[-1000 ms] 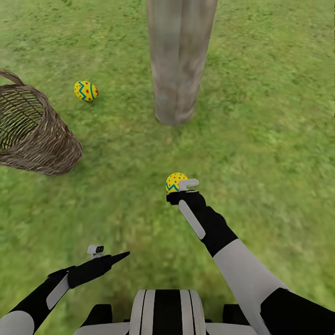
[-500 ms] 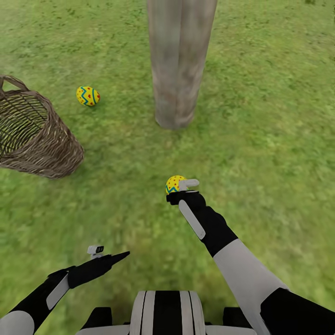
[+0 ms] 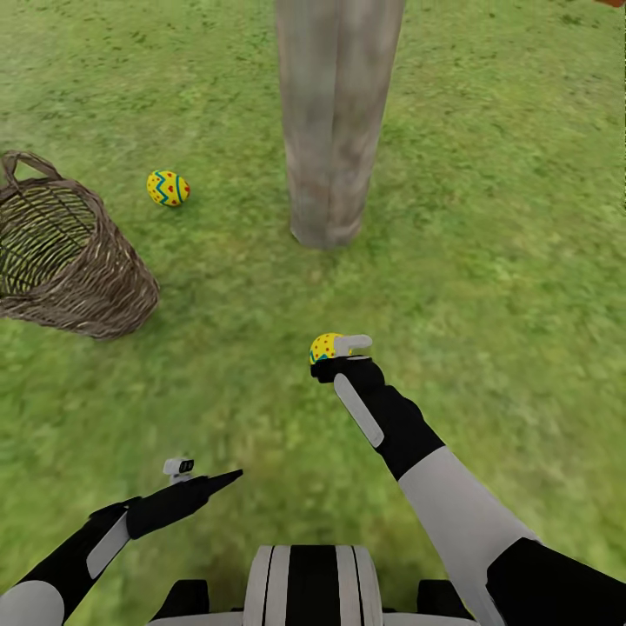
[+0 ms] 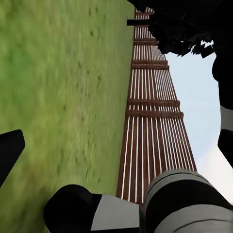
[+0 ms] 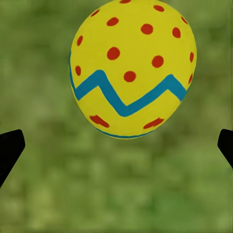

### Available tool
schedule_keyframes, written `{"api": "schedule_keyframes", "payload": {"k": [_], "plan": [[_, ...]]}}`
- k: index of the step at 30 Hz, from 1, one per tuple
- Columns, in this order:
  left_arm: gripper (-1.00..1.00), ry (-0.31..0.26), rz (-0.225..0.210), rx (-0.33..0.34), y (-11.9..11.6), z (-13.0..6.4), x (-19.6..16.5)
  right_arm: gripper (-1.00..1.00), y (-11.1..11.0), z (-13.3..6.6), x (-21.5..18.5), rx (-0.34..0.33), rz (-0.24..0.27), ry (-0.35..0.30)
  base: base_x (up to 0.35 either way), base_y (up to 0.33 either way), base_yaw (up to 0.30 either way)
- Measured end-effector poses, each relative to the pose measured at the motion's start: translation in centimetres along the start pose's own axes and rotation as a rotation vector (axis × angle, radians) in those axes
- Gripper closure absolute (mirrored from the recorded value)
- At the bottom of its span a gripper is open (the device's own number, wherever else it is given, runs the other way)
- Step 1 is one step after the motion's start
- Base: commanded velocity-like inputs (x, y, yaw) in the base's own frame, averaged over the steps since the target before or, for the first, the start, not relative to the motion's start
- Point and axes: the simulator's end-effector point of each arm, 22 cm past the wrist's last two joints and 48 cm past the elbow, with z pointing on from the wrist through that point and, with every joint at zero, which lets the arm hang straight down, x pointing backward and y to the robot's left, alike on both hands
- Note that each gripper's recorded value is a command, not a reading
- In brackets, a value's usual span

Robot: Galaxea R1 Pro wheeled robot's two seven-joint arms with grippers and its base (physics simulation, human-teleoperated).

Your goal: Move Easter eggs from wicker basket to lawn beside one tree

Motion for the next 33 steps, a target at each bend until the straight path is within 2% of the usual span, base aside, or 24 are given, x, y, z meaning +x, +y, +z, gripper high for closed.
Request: {"api": "schedule_keyframes", "payload": {"k": [4,11,17,23,33], "plan": [[-1.0,-0.002,0.007,0.002,-0.3,0.0,-0.2,-1.0,0.0,-0.3,-0.4,0.001,-0.001,-0.007,0.0,0.0,0.0],[-1.0,-0.01,0.051,0.007,-1.1,0.1,-0.9,-1.0,0.0,-1.5,-1.5,0.003,-0.003,-0.029,0.0,0.0,0.0],[-1.0,-0.012,0.047,-0.035,-1.7,0.0,-1.5,-1.0,0.0,-2.8,-2.5,0.003,-0.004,-0.031,0.0,0.0,0.0],[-1.0,-0.008,0.048,-0.043,-3.0,-0.1,-2.0,-1.0,0.1,-3.9,-3.3,0.003,-0.004,-0.032,-0.013,0.0,0.0],[-1.0,-0.007,0.063,-0.039,-5.7,-0.1,-2.8,-1.0,0.2,-6.4,-5.3,0.004,-0.005,-0.044,-0.288,0.0,0.0]]}}
